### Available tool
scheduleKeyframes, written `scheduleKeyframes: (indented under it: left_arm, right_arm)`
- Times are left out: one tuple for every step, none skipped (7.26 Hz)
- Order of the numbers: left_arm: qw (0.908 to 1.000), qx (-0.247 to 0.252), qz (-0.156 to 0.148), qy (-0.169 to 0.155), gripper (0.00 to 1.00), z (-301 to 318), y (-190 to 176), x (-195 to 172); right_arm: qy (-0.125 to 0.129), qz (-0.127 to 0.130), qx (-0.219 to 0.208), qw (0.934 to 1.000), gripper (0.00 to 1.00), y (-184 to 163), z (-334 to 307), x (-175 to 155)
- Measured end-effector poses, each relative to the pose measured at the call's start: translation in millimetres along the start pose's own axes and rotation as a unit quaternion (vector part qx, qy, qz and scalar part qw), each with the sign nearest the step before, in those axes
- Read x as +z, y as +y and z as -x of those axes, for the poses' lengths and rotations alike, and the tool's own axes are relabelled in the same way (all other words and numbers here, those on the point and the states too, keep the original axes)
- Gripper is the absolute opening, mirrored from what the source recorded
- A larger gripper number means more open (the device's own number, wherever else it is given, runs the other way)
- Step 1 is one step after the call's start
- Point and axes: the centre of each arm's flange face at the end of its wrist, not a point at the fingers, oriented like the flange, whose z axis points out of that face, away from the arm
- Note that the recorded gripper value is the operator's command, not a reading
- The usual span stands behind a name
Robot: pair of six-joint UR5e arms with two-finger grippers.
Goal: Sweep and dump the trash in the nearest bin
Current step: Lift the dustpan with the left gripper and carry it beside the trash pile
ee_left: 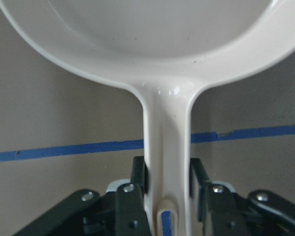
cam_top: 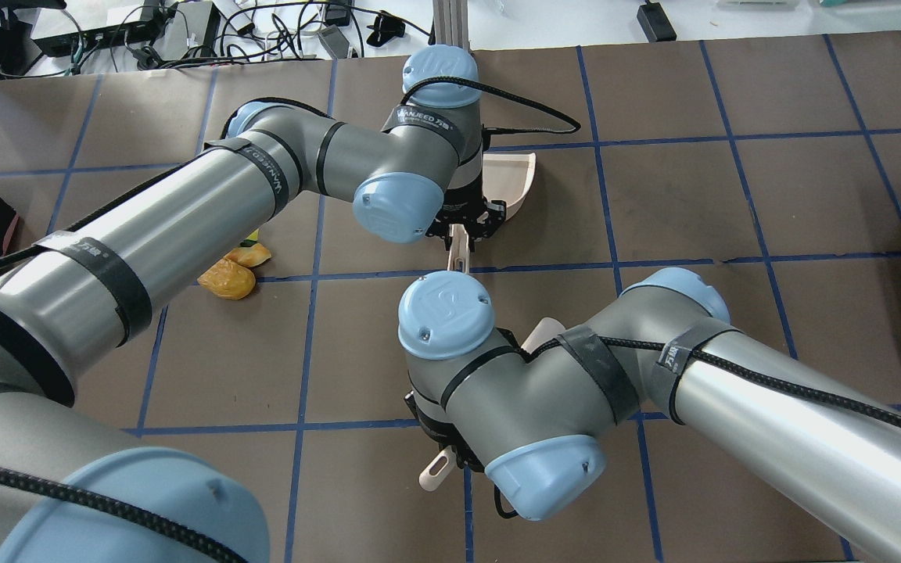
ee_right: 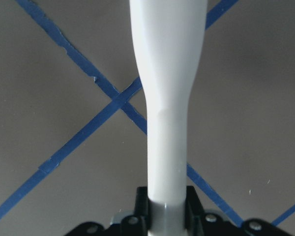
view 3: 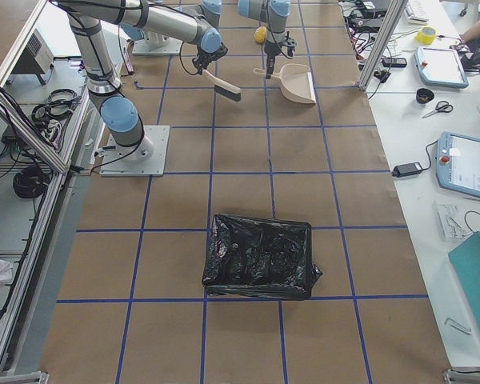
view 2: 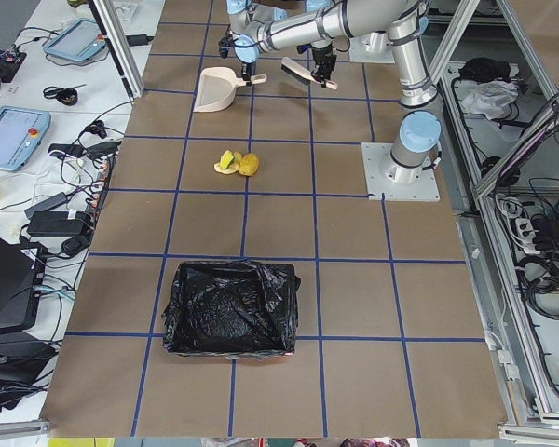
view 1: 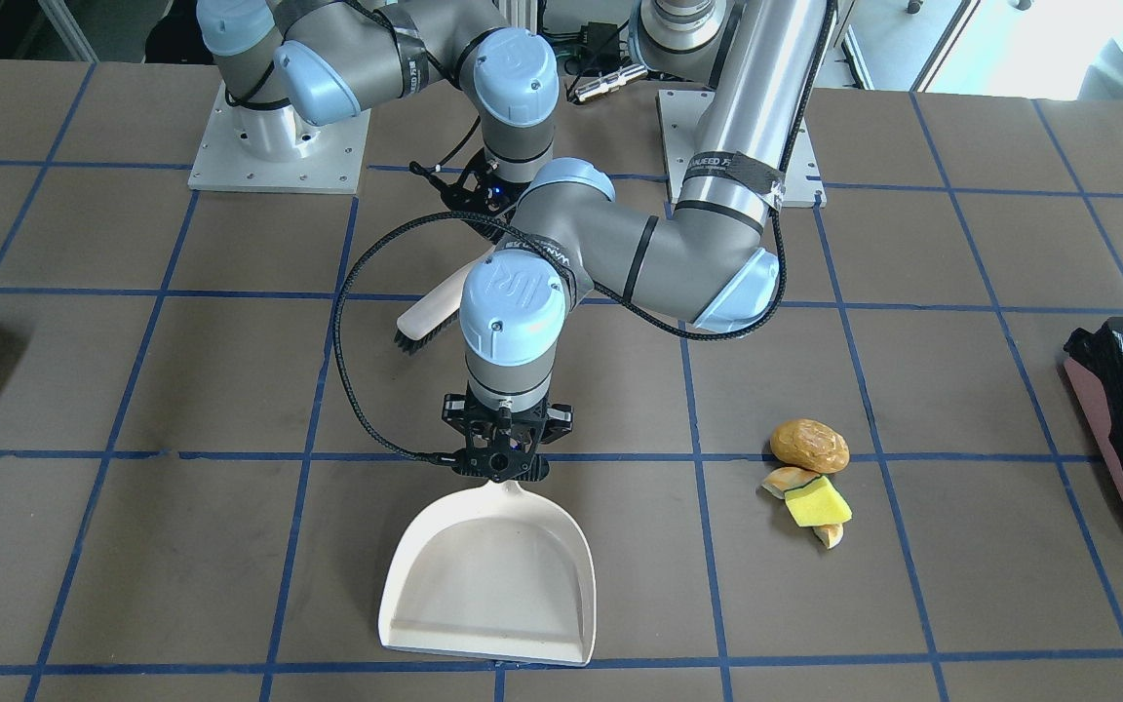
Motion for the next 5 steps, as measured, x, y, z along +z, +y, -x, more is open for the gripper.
scheduleKeyframes:
  left_arm:
    - [1.0000, 0.003, 0.001, 0.000, 0.00, 0, 0, 1]
    - [1.0000, 0.009, 0.003, -0.002, 0.00, 0, 1, -1]
    - [0.9999, 0.016, 0.002, -0.004, 0.00, 2, 2, -5]
    - [0.9995, 0.030, -0.001, -0.006, 0.00, 5, 2, -11]
    - [0.9990, 0.045, -0.003, -0.009, 0.00, 13, 0, -17]
  right_arm:
    - [-0.003, -0.002, 0.022, 0.9998, 0.00, 0, 2, -3]
    - [-0.007, -0.003, 0.034, 0.9994, 0.00, 0, 4, -6]
    - [-0.009, -0.004, 0.039, 0.9992, 0.00, 0, 5, -9]
    - [-0.010, -0.005, 0.040, 0.9991, 0.00, 0, 6, -10]
    - [-0.011, -0.006, 0.039, 0.9991, 0.00, 1, 6, -10]
